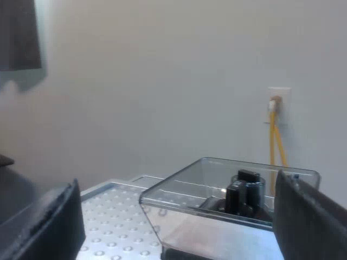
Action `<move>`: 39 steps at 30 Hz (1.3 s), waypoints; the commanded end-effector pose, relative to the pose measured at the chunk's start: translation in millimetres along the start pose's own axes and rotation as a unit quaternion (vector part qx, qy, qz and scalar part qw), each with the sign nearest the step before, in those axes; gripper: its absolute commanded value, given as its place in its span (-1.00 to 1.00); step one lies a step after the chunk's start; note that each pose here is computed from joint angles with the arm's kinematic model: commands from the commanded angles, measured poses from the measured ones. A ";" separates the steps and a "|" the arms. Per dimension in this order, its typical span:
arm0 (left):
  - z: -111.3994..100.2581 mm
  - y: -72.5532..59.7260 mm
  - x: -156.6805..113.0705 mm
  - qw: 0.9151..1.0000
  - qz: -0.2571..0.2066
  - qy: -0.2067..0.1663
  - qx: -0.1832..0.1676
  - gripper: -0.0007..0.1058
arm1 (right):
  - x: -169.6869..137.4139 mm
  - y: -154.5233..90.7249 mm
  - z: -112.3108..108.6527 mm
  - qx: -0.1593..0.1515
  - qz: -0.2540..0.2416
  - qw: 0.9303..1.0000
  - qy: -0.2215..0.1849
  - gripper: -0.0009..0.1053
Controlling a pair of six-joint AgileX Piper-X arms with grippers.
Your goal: Pour the beans into the coffee machine
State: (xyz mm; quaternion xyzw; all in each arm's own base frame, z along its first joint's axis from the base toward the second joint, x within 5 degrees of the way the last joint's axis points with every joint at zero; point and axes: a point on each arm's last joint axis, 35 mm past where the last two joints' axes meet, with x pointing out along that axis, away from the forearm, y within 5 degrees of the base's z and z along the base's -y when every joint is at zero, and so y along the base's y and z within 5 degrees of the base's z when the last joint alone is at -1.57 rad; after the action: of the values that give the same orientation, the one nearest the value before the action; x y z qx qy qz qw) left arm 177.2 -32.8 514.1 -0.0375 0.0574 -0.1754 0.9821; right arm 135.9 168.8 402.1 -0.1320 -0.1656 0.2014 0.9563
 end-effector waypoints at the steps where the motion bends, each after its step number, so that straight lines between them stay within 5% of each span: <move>1: 10.9 -5.9 16.3 1.000 -0.020 0.004 0.000 -0.74 | 0.4 -8.4 7.1 -0.001 -0.026 1.000 -0.007 0.41; 10: 36.6 -31.9 102.1 0.995 -0.085 0.048 0.010 -0.74 | 9.4 -31.1 -3.7 -0.014 -0.079 0.997 0.012 0.41; 21: 44.1 -48.7 187.6 0.994 -0.090 0.056 0.026 -0.74 | 18.3 -35.5 -13.2 -0.019 -0.041 0.999 0.003 0.41; 29: 38.5 -48.0 203.7 0.994 -0.083 0.062 0.036 -0.74 | 23.4 -30.1 -18.9 -0.023 -0.022 0.999 0.007 0.41; 34: 37.1 -48.4 206.3 0.992 -0.074 0.059 0.080 -0.74 | 24.0 -29.6 -19.7 -0.023 -0.021 0.999 0.008 0.41; 39: 37.1 -50.5 206.4 0.983 -0.068 0.052 0.163 -0.74 | 24.3 -31.8 -14.2 -0.014 -0.032 0.999 -0.018 0.41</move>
State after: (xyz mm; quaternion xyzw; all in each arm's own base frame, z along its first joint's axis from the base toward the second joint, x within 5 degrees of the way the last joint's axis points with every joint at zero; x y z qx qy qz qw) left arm 362.3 -151.0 525.6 0.1143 0.0981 -0.2560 0.9549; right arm 174.2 151.0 396.6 -0.1491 -0.1667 0.1753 0.9588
